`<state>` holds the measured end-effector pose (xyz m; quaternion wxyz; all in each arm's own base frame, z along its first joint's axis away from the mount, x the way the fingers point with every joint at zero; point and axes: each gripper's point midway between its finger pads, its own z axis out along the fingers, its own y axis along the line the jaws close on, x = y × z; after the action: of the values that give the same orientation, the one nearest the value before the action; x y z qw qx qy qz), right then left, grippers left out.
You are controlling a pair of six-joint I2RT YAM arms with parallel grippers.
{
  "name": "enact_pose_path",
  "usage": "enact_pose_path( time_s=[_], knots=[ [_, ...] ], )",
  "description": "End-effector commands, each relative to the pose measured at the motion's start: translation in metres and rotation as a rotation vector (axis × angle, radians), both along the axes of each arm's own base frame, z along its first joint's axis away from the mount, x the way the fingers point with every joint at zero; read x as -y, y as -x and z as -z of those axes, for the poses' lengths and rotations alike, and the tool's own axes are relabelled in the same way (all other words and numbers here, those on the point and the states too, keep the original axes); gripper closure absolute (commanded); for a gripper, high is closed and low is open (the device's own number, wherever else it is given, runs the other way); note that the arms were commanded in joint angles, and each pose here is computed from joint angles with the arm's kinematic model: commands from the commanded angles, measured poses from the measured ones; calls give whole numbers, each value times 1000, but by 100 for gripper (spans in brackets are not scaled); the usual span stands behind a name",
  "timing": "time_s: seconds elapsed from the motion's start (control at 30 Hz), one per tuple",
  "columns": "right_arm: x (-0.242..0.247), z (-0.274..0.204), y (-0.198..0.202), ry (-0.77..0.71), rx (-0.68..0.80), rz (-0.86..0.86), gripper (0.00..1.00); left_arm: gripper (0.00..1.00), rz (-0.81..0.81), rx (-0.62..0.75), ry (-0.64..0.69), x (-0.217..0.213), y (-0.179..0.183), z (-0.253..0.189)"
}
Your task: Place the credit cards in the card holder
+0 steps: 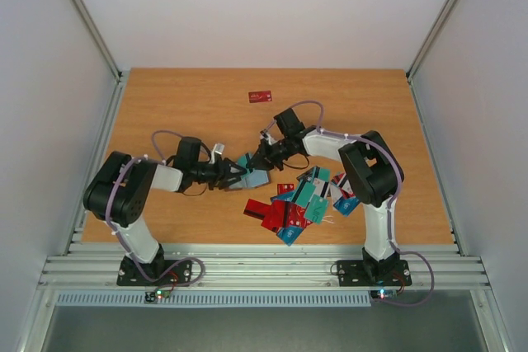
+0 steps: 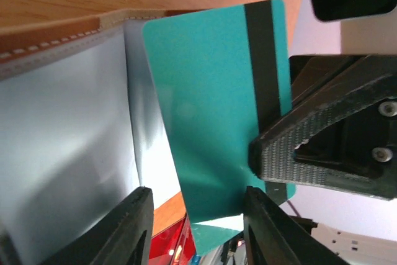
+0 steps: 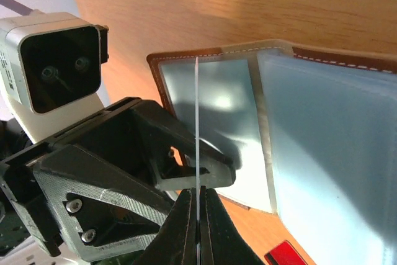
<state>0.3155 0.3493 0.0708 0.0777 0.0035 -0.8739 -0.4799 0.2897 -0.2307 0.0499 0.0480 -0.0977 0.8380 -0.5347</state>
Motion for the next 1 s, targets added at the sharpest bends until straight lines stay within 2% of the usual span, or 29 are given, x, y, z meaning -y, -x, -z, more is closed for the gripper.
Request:
enact_pose_path(
  time_s=[0.0, 0.3, 0.57, 0.67, 0.73, 0.97],
  knots=[
    [-6, -11, -9, -82, -14, 43, 99, 61, 4, 43, 41, 5, -12, -11],
    [-4, -9, -7, -91, -11, 59, 99, 81, -13, 69, 96, 9, -22, -24],
    [-1, -8, -2, -100, -15, 65, 99, 92, -29, 80, 144, 12, -31, -29],
    [0, -6, 1, -104, -22, 61, 99, 99, -32, 78, 165, 13, -32, -30],
    [1, -5, 3, -103, -18, 58, 99, 100, -36, 66, 170, 13, -32, -29],
    [16, 6, 13, 15, 13, 25, 81, 100, -32, 52, 163, 11, -23, -26]
  ],
)
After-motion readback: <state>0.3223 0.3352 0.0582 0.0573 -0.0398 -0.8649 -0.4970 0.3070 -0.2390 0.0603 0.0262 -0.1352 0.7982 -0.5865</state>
